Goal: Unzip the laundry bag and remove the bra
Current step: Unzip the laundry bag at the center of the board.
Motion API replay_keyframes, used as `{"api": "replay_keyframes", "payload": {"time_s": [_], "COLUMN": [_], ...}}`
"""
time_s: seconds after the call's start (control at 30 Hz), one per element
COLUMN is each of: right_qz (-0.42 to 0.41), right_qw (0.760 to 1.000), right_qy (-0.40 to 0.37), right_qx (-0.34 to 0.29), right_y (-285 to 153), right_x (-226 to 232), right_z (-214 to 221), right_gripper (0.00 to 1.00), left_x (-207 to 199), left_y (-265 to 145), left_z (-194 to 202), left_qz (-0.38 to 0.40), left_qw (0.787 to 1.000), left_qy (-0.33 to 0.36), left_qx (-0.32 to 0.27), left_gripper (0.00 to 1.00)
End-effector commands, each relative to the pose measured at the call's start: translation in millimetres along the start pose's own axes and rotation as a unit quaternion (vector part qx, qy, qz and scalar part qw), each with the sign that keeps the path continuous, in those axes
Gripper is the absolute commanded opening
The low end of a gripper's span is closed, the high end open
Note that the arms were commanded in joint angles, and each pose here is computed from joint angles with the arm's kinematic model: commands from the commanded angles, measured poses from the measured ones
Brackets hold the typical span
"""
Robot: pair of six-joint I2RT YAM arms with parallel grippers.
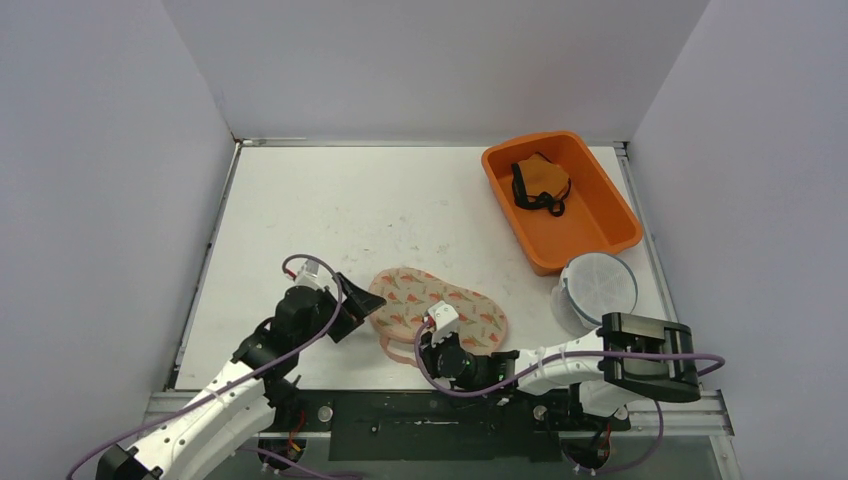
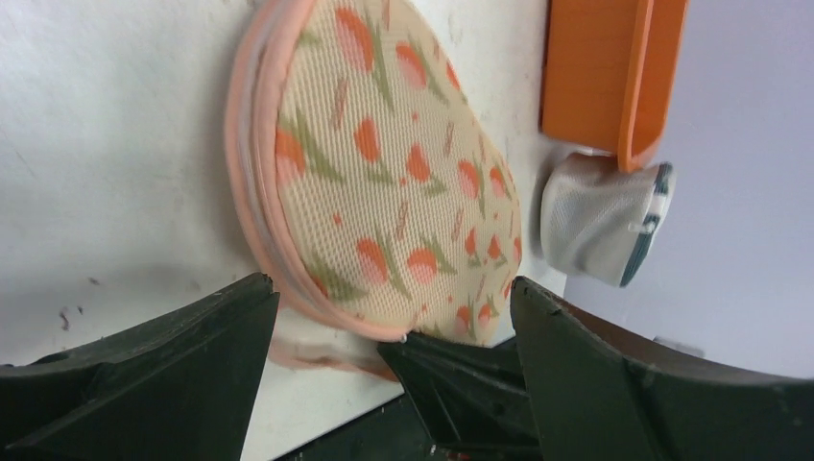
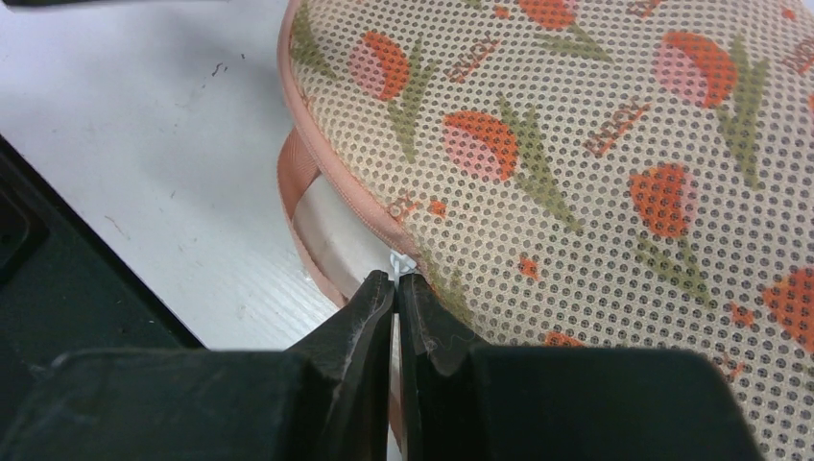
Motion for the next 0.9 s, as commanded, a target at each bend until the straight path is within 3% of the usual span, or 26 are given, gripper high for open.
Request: {"api": "replay_keyframes", "payload": {"time_s": [0.0,0.3,0.53,0.87], "right_qz": [-0.023,-0.022,-0.018,-0.03], "right_qw": [0.999,0.999,0.999,0.999], "right_qy": [0.016,0.016,0.02,0.026], "right_qx": [-0.038,-0.039,-0.037,-0.033], "right_y": [7.2,4.0,-3.0,-15.3], "right_x": [15.7,14.4,10.2,10.0], "right_z": [-26.5,-28.3,-24.5,-21.0], "right_gripper": [0.05,0.05,0.05,0.05], "left_x": [-0.7,-14.1,-6.0,5.4], "left_y": [-2.8,16.5,34.2,41.6], "left_z": [25.4,59.4,61.5,43.1], "left_qz": [0.022,0.028,0.001,-0.032], "left_qw": [0.998,0.996,0.997,0.999], "left_qy": [-0.044,-0.035,-0.024,-0.015], "left_qx": [0.043,0.082,0.069,0.005], "left_gripper": [0.9,0.85,0.8,0.44]}}
Point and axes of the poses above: each gripper's point midway between its finger pads, its own y axis out along the fingers, its own x axis along the line the jaws close on, z = x × y, the point moved 5 cm from there along -y, back along the fingers, and after that the axes turned 12 degrees about -y, right-handed, at the moved point
